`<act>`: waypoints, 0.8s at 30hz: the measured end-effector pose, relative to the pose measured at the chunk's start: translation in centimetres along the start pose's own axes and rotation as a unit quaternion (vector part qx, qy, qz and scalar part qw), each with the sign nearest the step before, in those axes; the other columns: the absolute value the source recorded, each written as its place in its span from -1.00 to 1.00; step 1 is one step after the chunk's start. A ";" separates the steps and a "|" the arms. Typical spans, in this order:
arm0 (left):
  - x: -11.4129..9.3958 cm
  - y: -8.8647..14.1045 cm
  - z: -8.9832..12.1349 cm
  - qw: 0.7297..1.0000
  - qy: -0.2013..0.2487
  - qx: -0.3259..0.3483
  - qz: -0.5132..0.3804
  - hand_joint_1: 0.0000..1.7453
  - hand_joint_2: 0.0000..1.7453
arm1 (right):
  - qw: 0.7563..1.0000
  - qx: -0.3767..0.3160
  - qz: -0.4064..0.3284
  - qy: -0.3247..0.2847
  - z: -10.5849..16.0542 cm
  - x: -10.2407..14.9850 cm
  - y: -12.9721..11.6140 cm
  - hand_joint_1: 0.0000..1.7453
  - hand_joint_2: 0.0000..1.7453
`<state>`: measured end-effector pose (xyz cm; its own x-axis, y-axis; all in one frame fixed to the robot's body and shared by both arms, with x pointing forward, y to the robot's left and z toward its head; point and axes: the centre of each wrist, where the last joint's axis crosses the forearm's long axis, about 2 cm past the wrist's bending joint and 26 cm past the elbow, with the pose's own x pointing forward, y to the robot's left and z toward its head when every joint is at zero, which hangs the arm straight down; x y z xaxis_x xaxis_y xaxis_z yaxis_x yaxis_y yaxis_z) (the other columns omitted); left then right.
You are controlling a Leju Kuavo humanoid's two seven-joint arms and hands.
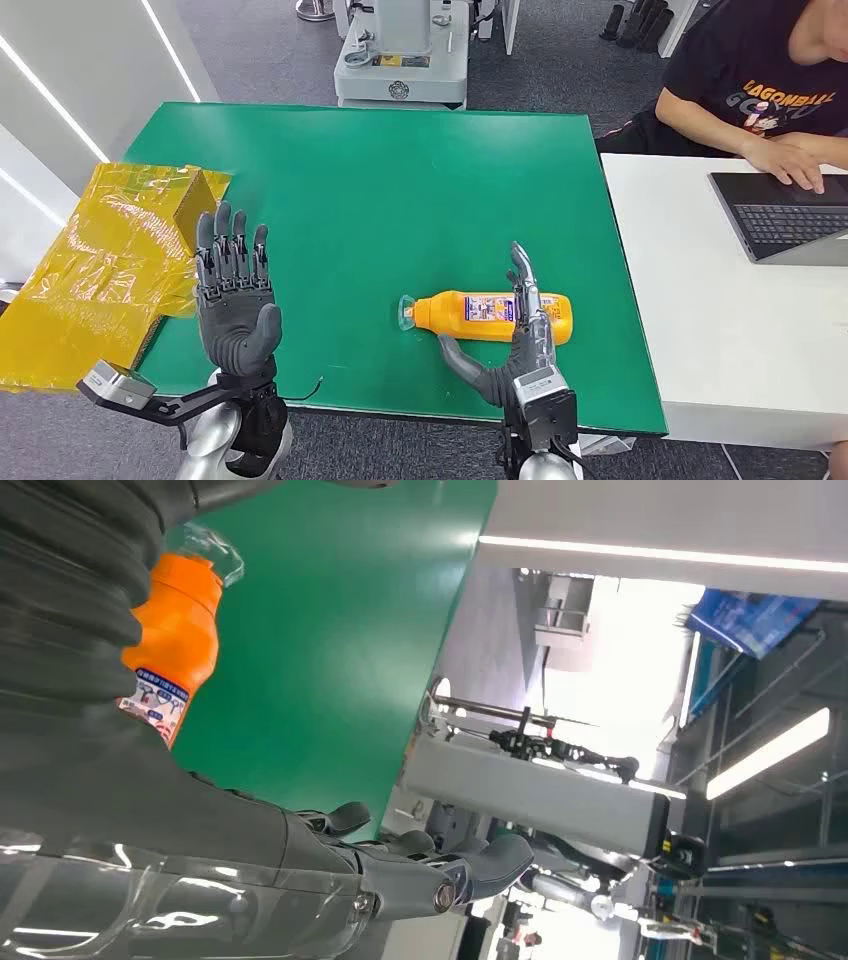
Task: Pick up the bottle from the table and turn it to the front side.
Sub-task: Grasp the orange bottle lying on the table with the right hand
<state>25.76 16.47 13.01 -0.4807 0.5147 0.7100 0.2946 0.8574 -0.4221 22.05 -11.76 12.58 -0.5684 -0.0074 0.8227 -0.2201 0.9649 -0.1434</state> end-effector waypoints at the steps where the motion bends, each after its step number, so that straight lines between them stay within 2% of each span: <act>1: 0.0 0.0 0.0 1.000 0.000 0.000 0.000 -1.00 1.00 | 1.000 0.014 0.010 0.006 -0.1 0.0 -0.1 -1.00 1.00; 6: -0.2 -0.1 -0.3 1.000 0.001 -0.010 0.006 -1.00 1.00 | 0.983 0.129 0.132 0.016 -1.5 -0.2 -1.4 -1.00 1.00; 10: -0.3 -0.1 -0.3 1.000 0.001 -0.012 0.007 -1.00 1.00 | 0.977 0.147 0.154 0.014 -1.8 -0.3 -1.7 -1.00 1.00; 12: -0.4 -0.1 -0.3 1.000 0.003 -0.014 0.009 -1.00 1.00 | 0.966 0.175 0.189 0.018 -2.8 -0.5 -2.8 -1.00 1.00; 16: -0.7 -0.2 -0.2 0.999 0.009 -0.027 0.018 -1.00 1.00 | 0.897 0.293 0.324 0.063 -8.2 -1.4 -8.4 -1.00 1.00; 20: -0.7 -0.2 -0.1 0.999 0.012 -0.035 0.021 -1.00 1.00 | 0.855 0.348 0.370 0.104 -11.8 -2.2 -12.9 -1.00 1.00; 24: -0.7 -0.2 -0.1 0.999 0.014 -0.038 0.026 -1.00 1.00 | 0.808 0.404 0.399 0.156 -14.3 -2.4 -16.3 -1.00 1.00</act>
<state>26.13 15.96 12.69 -0.4396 0.5567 0.7049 0.3814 0.8262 -0.4146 38.31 -23.73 20.78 -0.5846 0.7214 0.3712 -0.3997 0.1420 -0.9056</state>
